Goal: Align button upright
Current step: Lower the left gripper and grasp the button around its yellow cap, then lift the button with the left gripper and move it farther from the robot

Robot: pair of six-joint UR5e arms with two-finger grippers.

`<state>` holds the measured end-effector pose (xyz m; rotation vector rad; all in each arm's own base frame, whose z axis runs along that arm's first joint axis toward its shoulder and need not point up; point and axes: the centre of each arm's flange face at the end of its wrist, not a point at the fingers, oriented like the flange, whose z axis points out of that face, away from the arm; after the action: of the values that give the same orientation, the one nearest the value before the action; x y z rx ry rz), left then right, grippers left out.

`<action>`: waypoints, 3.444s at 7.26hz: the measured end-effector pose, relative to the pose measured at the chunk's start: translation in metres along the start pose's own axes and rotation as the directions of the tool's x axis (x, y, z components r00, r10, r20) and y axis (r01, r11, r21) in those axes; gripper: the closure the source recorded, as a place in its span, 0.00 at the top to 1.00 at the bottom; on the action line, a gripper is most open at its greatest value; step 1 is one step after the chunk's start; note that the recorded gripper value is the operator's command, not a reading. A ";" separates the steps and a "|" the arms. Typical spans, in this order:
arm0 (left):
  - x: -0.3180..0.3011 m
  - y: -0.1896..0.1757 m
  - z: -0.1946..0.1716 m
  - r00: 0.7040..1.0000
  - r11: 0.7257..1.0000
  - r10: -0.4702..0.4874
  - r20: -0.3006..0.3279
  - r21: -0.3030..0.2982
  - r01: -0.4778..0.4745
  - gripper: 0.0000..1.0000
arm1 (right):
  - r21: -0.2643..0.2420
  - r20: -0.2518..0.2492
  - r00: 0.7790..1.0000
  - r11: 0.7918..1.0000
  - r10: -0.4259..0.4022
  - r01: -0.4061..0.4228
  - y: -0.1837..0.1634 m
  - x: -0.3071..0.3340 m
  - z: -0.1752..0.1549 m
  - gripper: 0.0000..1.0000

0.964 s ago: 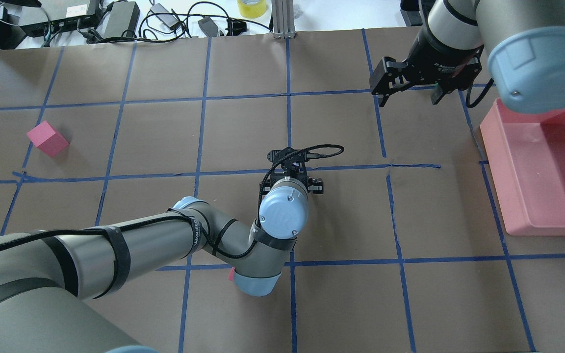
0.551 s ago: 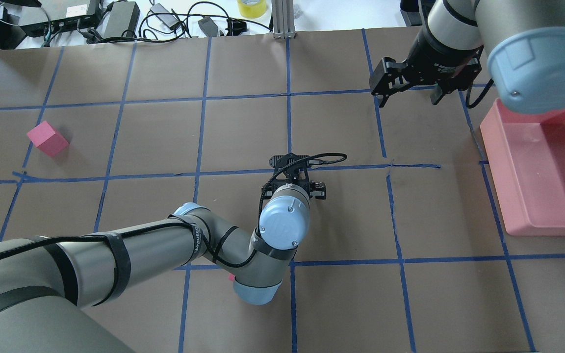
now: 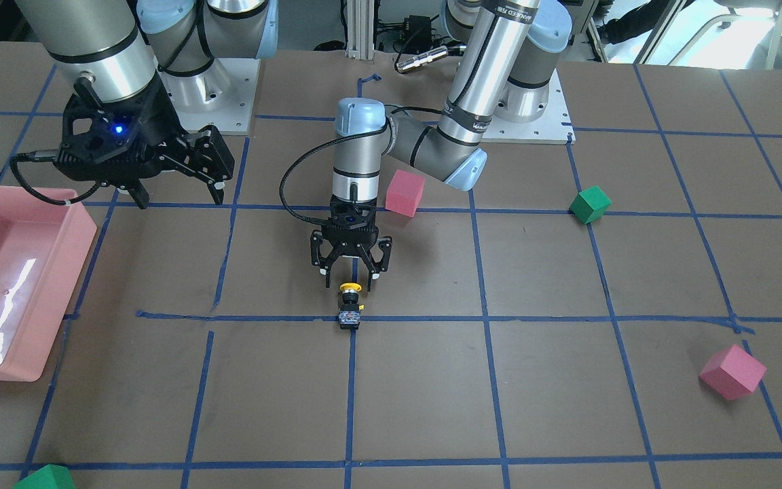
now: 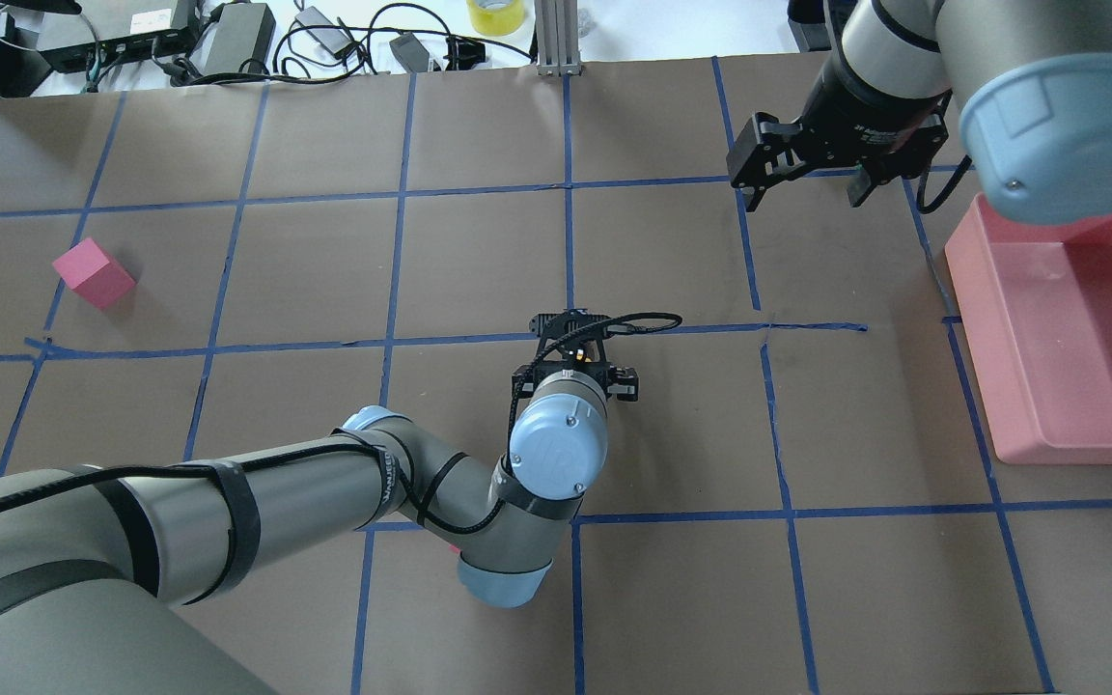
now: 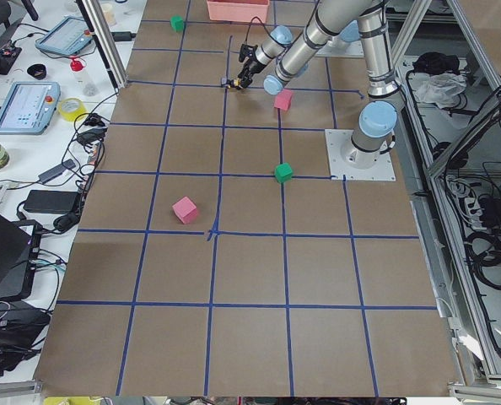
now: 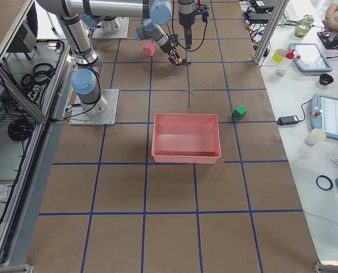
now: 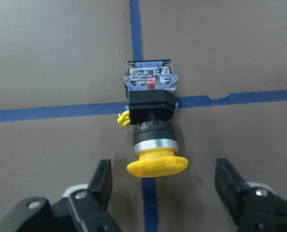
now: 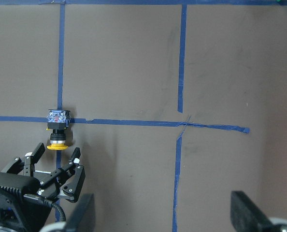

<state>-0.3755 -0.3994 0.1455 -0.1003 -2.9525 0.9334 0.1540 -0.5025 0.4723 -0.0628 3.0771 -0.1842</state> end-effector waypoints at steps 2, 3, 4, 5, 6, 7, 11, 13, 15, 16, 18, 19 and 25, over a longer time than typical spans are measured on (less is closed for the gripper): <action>0.000 -0.003 -0.004 1.000 1.000 0.001 -0.003 0.010 -0.001 0.48 | 0.000 0.000 1.000 1.000 0.001 -0.001 0.000 0.000 0.000 1.00; 0.000 -0.004 -0.004 1.000 1.000 0.002 -0.003 0.011 -0.001 0.53 | 0.000 0.001 1.000 1.000 0.001 -0.001 0.000 0.000 0.000 1.00; 0.000 -0.003 -0.003 1.000 1.000 0.002 -0.003 0.008 -0.002 0.55 | 0.000 0.001 1.000 1.000 0.001 -0.001 0.000 0.000 0.000 1.00; 0.000 -0.002 -0.001 1.000 1.000 0.003 -0.003 0.005 -0.003 0.54 | 0.000 0.001 1.000 1.000 0.002 -0.002 0.000 0.000 0.000 1.00; 0.000 -0.001 -0.001 1.000 1.000 0.003 -0.002 0.002 -0.003 0.47 | 0.000 0.001 1.000 1.000 0.001 -0.001 0.000 0.000 0.000 1.00; 0.000 -0.001 -0.001 1.000 1.000 0.004 -0.002 0.002 -0.004 0.35 | 0.000 0.001 1.000 1.000 0.001 -0.001 0.000 0.000 0.000 1.00; 0.001 -0.005 -0.004 1.000 1.000 0.001 -0.006 0.011 -0.001 0.36 | 0.000 0.001 1.000 1.000 0.000 0.000 0.000 0.000 0.000 1.00; 0.004 -0.016 -0.015 1.000 0.999 -0.001 -0.022 0.033 0.002 0.37 | 0.000 -0.001 1.000 1.000 0.000 0.000 0.000 0.001 0.000 1.00; 0.010 -0.048 -0.034 0.999 0.999 0.008 -0.044 0.046 -0.006 0.35 | 0.000 -0.002 1.000 1.000 -0.005 0.005 0.000 0.001 0.000 1.00; 0.010 -0.066 -0.042 0.999 1.000 0.024 -0.049 0.006 -0.023 0.34 | 0.000 -0.003 1.000 1.000 -0.007 0.007 0.000 0.001 0.000 1.00; -0.011 -0.096 -0.055 0.998 0.995 0.041 -0.052 -0.085 -0.046 0.34 | 0.000 -0.006 1.000 1.000 -0.010 0.010 0.000 0.001 0.000 1.00; -0.028 -0.114 -0.064 0.998 0.990 0.044 -0.046 -0.133 -0.050 0.34 | 0.000 -0.007 1.000 1.000 -0.011 0.011 0.000 0.001 0.000 1.00; -0.083 -0.218 -0.134 0.999 0.842 0.005 -0.037 -0.538 -0.024 0.00 | -0.002 -0.011 1.000 1.000 -0.011 0.011 0.000 0.002 0.001 1.00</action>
<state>-0.2950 -0.5069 0.3789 -0.1532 -3.0853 0.0656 0.1521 -0.5026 0.4715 -0.0786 3.0886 -0.1831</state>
